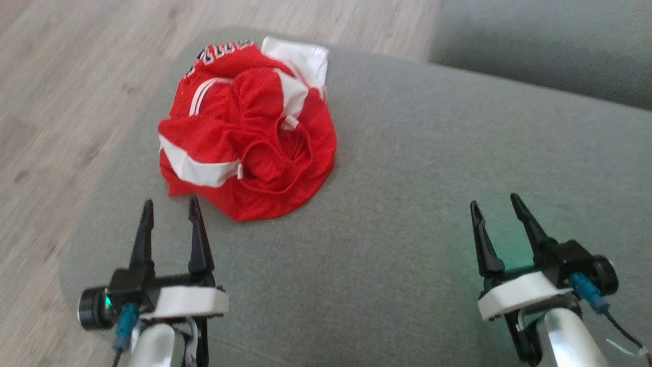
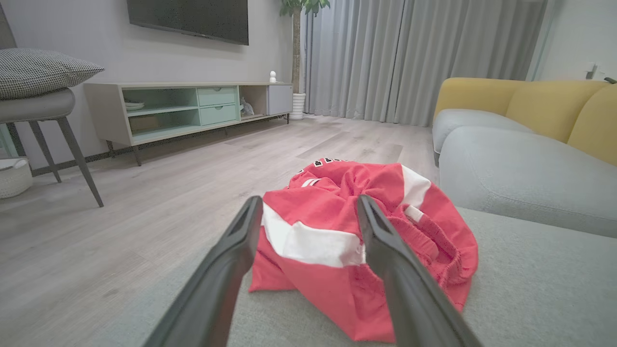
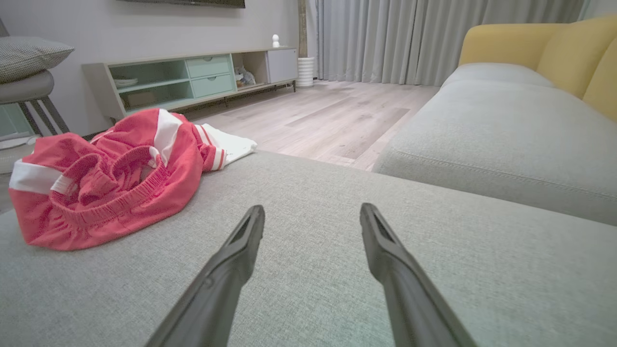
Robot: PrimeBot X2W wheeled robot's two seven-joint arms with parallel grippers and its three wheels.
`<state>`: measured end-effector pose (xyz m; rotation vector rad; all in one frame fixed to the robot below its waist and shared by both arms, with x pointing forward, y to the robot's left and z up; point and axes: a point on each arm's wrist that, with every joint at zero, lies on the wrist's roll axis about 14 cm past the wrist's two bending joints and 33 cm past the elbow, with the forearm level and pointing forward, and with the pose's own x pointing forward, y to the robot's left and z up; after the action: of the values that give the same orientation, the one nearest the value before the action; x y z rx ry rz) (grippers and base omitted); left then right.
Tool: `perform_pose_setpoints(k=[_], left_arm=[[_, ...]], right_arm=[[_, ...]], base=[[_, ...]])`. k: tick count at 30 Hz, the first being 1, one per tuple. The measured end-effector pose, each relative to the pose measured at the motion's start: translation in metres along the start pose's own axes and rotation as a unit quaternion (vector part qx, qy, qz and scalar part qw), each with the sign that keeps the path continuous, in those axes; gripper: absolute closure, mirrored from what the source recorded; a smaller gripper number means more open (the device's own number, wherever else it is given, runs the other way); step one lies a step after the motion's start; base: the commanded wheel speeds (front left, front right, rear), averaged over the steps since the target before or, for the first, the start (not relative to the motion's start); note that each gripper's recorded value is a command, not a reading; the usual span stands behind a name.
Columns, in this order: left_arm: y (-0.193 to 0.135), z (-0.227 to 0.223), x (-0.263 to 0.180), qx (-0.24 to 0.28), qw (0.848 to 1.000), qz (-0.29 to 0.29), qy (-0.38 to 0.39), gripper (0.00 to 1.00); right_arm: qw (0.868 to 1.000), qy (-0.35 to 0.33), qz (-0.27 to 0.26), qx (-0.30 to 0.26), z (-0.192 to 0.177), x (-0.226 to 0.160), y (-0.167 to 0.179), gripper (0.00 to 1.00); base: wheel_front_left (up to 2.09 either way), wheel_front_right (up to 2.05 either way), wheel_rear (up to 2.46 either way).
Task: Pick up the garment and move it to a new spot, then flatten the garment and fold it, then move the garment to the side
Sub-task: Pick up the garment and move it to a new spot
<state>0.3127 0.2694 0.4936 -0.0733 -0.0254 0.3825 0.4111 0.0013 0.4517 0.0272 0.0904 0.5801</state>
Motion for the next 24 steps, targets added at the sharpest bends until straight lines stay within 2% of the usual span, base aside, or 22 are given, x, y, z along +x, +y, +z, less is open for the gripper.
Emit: perform_pose_setpoints(k=[5, 11, 18, 22, 24], left_arm=[[0.006, 0.012, 0.024, 0.013, 1.0, 0.014, -0.014, 0.0], [-0.014, 0.02, 0.072, 0.035, 0.999, -0.01, -0.03, 0.0], [-0.035, -0.048, 0.108, 0.055, 0.996, -0.03, 0.061, 0.0], [-0.031, -0.108, 0.103, 0.06, 0.987, -0.016, 0.151, 0.0], [-0.032, -0.123, 0.101, 0.06, 0.983, -0.014, 0.174, 0.0]], right_arm=[[1.0, 0.015, 0.016, -0.013, -0.017, 0.023, 0.0, 0.0], [0.999, 0.015, 0.012, -0.033, -0.031, 0.053, -0.021, 0.0], [0.999, 0.022, -0.003, -0.045, -0.058, 0.07, -0.053, 0.0], [0.999, 0.008, -0.013, -0.048, -0.058, 0.076, -0.065, 0.0], [0.999, 0.006, -0.019, -0.05, -0.058, 0.076, -0.071, 0.0]], base=[[0.0, 0.0, 0.0], [0.0, 0.0, 0.0], [0.0, 0.0, 0.0], [0.0, 0.0, 0.0], [0.0, 0.0, 0.0]])
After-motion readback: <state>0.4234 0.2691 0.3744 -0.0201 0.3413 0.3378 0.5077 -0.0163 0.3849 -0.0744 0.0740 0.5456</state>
